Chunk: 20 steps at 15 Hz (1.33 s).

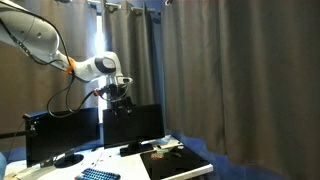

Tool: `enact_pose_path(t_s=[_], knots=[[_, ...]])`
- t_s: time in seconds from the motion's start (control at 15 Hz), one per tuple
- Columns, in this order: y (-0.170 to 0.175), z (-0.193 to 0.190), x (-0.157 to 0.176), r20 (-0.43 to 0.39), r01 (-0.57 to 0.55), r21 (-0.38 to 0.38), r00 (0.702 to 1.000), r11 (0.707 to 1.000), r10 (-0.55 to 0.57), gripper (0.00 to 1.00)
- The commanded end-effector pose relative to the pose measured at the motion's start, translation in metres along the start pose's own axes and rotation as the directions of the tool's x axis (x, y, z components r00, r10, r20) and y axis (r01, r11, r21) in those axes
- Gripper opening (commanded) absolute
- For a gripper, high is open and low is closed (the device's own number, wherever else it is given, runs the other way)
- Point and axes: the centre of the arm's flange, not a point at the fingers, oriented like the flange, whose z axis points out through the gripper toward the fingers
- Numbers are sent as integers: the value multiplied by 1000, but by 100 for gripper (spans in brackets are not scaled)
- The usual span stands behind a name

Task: Press the top middle button on the keyboard

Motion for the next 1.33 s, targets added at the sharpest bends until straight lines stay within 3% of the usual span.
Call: enact_pose_path(t_s=[0.0, 0.27, 0.47, 0.73, 0.93, 1.07, 1.13, 1.27], knots=[[0, 0, 0, 0, 0, 0, 1000, 1000, 0, 100], [0, 0, 0, 0, 0, 0, 1000, 1000, 0, 100], [-51, 19, 0, 36, 127, 33, 991, 991, -128, 100], [-149, 49, -18, 68, 332, 111, 938, 937, -340, 100], [-216, 78, -33, 55, 459, 186, 878, 869, -476, 100], [-248, 100, -38, 53, 527, 190, 837, 828, -545, 100], [-222, 84, -53, 49, 473, 160, 873, 866, -486, 100], [-240, 102, -55, 63, 504, 184, 851, 844, -522, 100]])
